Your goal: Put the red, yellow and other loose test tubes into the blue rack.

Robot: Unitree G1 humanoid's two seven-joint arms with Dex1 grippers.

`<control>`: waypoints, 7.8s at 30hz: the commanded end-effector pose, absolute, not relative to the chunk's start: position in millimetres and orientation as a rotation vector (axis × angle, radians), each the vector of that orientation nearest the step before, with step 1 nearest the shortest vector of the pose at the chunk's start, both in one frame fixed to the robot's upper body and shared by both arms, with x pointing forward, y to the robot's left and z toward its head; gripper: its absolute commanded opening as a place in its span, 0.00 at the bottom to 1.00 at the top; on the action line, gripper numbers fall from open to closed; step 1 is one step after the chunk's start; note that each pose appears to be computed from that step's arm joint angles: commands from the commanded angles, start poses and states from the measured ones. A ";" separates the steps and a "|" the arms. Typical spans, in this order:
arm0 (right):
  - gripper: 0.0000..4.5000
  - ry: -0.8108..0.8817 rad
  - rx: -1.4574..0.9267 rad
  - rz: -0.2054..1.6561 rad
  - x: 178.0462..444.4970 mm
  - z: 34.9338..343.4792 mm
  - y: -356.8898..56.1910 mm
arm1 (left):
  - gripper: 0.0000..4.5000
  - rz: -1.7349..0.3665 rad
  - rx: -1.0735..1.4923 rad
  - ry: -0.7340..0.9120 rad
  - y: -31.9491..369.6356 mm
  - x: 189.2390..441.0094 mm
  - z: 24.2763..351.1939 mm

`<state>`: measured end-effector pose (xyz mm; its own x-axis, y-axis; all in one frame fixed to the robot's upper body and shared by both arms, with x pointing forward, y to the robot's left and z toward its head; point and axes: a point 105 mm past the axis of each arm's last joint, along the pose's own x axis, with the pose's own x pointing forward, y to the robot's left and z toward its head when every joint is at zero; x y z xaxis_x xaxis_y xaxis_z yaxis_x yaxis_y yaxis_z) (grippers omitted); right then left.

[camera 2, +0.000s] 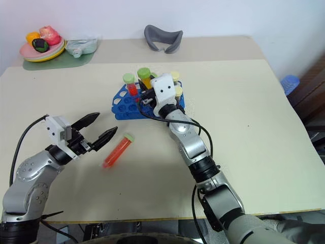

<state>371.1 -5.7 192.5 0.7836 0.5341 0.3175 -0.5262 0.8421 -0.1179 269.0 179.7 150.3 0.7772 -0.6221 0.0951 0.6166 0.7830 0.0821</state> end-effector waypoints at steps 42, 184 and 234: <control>0.99 -0.627 -0.148 0.917 304.9 280.1 -20.9 | 1.00 -0.625 0.118 0.044 192.4 266.9 178.5; 1.00 -0.043 -0.325 0.967 261.0 148.2 -98.0 | 0.18 -0.421 -0.018 -0.536 91.1 369.6 171.2; 1.00 0.059 -0.406 0.704 287.1 156.1 -215.7 | 0.99 -0.388 0.224 -0.065 259.6 248.9 147.2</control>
